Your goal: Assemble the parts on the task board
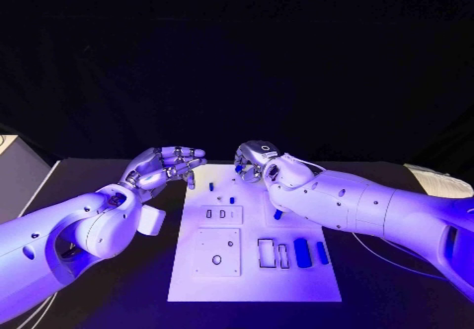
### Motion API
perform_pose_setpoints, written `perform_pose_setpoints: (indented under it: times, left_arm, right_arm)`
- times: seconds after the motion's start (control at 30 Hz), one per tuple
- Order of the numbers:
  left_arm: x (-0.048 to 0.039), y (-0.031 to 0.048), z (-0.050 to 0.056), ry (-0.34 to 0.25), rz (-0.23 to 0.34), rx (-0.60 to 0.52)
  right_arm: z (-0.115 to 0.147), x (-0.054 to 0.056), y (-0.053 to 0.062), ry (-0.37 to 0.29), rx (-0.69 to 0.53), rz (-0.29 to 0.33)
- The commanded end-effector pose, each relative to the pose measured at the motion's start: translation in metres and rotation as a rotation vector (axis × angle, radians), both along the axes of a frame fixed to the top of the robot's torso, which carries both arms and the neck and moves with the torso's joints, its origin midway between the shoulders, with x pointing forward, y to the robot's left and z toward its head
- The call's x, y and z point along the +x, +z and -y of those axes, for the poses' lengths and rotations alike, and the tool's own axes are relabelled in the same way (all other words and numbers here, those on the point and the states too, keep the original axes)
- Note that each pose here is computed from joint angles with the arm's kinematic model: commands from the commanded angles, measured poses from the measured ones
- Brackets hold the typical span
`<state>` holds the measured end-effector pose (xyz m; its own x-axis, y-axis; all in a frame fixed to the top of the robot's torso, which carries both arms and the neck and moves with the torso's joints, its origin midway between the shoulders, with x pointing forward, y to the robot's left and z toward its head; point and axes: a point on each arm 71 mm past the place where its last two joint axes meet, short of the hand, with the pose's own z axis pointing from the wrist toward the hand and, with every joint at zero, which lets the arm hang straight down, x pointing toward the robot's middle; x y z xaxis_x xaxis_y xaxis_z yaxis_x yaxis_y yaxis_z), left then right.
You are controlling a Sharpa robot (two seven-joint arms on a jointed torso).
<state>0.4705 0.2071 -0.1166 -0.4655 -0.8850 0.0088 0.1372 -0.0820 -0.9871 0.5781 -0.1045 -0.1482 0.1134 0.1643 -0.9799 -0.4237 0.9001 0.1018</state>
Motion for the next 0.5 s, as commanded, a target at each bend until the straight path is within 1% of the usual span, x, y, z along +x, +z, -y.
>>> perform_pose_setpoints:
  times: [0.03,0.5]
  left_arm:
    - [-0.0013,0.0014,0.0028,-0.023,0.007,-0.003]
    - [-0.0017,0.0017,0.0030,-0.024,0.006,-0.003]
  right_arm:
    - [-0.0018,0.0000,-0.0030,0.012,-0.019,-0.023]
    - [-0.0030,0.0016,-0.0050,0.005,-0.018,-0.023]
